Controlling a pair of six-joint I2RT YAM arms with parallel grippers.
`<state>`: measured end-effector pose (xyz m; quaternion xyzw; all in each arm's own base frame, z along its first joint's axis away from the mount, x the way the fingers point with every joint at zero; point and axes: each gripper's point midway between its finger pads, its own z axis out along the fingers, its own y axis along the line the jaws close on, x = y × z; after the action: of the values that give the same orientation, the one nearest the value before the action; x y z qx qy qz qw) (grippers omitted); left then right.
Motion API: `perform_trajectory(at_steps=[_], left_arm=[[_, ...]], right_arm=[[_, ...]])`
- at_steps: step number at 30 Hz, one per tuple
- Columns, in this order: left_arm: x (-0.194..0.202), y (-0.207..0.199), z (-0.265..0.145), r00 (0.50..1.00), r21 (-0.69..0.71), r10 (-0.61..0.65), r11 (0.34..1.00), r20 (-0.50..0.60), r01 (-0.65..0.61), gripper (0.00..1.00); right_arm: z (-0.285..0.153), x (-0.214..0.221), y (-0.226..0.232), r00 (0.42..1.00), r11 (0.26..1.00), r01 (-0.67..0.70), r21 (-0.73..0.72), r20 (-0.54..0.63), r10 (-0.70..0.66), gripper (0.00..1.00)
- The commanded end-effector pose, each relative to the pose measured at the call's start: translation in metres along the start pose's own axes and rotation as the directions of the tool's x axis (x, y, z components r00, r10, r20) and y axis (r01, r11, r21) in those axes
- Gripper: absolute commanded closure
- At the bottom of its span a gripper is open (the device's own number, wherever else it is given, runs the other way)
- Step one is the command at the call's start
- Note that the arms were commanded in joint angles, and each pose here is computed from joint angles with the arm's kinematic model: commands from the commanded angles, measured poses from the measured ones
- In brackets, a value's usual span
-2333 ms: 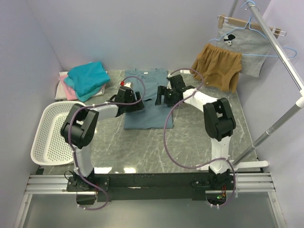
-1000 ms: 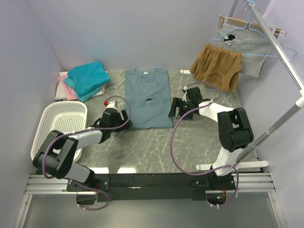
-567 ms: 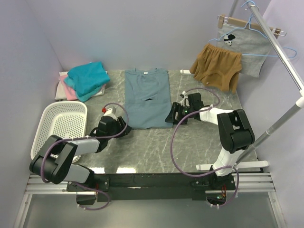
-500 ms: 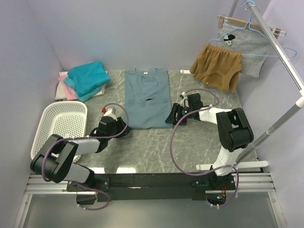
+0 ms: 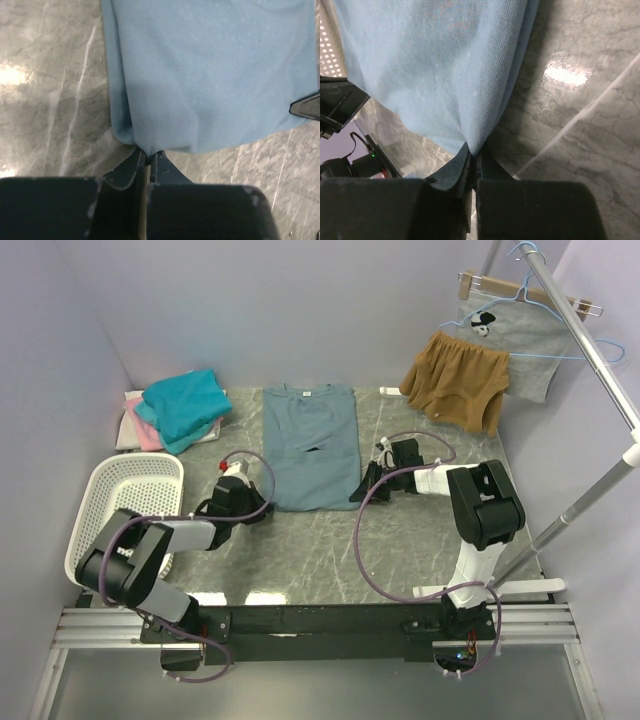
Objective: Fold and stack the t-shirts
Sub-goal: Grab one side of the 2/3 rectangular tshirt with both arms
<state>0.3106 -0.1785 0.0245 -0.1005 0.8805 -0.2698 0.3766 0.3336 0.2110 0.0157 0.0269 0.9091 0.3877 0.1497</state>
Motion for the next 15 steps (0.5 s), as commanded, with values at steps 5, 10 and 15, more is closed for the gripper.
perform_trajectory(at_steps=[5, 10, 15], left_arm=[[0.012, -0.007, -0.039, 0.999, 0.049, -0.014, 0.999, -0.032, 0.015, 0.99], [0.034, -0.017, -0.061, 0.996, 0.053, -0.036, 0.998, -0.077, 0.04, 0.99], [0.081, -0.043, -0.088, 0.982, 0.103, -0.049, 0.992, -0.182, 0.069, 0.99]], right_arm=[[-0.023, 0.032, -0.009, 1.0, 0.997, 0.005, 0.074, 0.001, -0.005, 1.0], [-0.041, 0.065, -0.01, 1.0, 0.997, -0.008, 0.08, -0.002, 0.008, 1.0], [-0.057, 0.097, -0.003, 0.999, 0.997, -0.05, 0.067, 0.005, 0.05, 1.0]])
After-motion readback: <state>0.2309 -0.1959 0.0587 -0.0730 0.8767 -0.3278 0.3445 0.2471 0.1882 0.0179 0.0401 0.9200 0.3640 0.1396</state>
